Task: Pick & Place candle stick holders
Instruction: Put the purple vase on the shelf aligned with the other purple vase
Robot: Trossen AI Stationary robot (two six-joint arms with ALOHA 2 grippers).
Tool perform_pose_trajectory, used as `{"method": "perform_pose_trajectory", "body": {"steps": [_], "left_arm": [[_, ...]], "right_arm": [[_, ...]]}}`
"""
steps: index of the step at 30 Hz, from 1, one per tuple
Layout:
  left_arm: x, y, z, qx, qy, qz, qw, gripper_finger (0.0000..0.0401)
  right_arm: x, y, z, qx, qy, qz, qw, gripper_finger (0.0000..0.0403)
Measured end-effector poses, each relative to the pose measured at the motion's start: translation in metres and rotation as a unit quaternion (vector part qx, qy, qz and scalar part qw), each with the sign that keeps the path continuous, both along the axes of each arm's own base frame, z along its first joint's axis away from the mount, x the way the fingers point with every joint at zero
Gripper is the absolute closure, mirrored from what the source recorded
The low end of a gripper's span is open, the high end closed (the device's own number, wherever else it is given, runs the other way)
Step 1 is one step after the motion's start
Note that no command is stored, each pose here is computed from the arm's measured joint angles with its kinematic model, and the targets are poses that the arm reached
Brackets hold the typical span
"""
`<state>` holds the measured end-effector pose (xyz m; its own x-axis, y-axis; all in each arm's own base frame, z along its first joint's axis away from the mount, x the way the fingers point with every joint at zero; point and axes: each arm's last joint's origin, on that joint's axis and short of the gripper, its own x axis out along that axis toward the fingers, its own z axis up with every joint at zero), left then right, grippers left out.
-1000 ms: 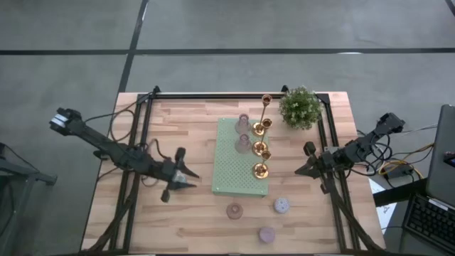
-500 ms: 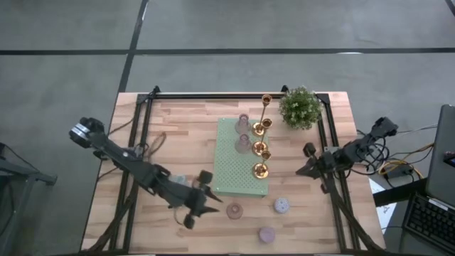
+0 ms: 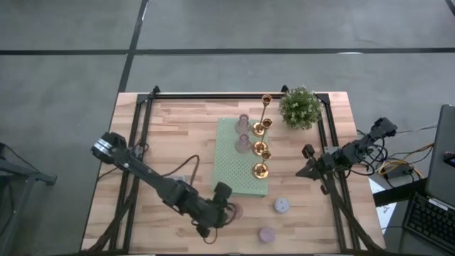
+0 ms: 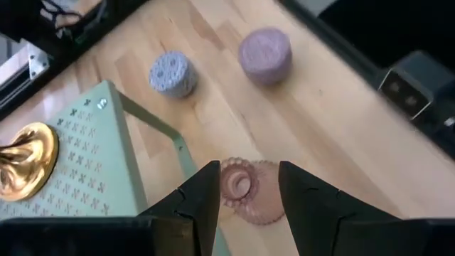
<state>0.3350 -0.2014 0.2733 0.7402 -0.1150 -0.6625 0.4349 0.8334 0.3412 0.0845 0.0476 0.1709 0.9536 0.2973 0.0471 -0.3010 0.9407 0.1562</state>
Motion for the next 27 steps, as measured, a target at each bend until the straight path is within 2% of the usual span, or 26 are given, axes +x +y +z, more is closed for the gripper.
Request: {"method": "perform_pose_trajectory", "body": {"steps": [8, 13, 27], "left_arm": [[0.021, -0.009, -0.029, 0.063, 0.036, 0.002, 0.997, 0.0254], [0.025, -0.009, -0.046, 0.108, 0.062, 0.02, 0.992, 0.0254], [0.026, -0.011, -0.052, 0.095, 0.073, 0.009, 0.993, 0.0255]], "right_arm": [[0.0, 0.0, 0.0, -0.007, -0.002, -0.009, 1.0, 0.0394], [0.0, 0.0, 0.0, -0.007, -0.002, -0.009, 1.0, 0.0394], [0.0, 0.0, 0.0, -0.011, -0.003, -0.009, 1.0, 0.0394]]}}
